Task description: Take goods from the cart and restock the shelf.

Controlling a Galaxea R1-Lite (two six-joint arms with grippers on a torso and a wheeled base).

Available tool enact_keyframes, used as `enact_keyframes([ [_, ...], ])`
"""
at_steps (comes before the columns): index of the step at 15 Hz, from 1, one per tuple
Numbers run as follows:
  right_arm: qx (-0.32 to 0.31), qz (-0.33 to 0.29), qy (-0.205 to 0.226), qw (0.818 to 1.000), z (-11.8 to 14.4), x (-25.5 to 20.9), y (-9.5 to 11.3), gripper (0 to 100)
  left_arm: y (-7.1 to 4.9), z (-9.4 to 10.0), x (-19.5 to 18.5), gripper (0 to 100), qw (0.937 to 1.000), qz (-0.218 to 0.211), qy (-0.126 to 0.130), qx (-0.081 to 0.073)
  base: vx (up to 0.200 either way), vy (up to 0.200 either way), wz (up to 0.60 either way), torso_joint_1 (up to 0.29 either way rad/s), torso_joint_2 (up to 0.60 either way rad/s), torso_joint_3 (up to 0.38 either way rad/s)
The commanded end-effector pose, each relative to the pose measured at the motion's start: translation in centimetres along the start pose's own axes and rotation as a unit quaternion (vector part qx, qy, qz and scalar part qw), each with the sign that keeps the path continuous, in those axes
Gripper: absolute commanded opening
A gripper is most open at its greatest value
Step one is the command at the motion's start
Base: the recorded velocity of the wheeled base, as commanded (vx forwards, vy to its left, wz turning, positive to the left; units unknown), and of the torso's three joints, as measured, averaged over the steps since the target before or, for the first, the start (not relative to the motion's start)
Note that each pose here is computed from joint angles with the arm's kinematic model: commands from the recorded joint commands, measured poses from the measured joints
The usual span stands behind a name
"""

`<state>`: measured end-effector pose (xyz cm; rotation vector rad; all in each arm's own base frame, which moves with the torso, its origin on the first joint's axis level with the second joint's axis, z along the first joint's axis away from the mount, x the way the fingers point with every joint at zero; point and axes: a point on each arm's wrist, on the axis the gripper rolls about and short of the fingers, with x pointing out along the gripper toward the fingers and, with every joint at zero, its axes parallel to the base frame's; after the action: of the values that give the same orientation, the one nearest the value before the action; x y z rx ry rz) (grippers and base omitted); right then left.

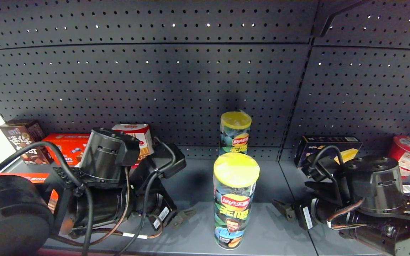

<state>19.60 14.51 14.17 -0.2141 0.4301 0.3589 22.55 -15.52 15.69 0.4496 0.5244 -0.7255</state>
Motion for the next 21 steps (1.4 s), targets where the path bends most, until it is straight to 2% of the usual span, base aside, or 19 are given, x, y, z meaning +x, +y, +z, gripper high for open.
enact_keyframes([
  [1,0.0,0.001,-0.001,1.0,0.1,0.0,0.0,100,-0.1,0.1,0.8,100,1.0,-0.005,0.005,0.001,0.0,0.0,0.0,0.0,0.0,0.0],
  [5,0.0,0.001,-0.002,1.0,0.1,0.0,0.0,100,-0.9,0.2,1.6,100,0.9998,-0.017,0.009,0.01,0.0,0.0,0.0,0.0,0.0,0.0],
  [21,0.0,0.003,-0.001,1.0,-0.1,0.3,0.0,100,-2.2,1.5,3.5,100,0.9988,-0.04,0.006,0.026,0.0,0.0,0.0,0.0,0.0,0.0],
])
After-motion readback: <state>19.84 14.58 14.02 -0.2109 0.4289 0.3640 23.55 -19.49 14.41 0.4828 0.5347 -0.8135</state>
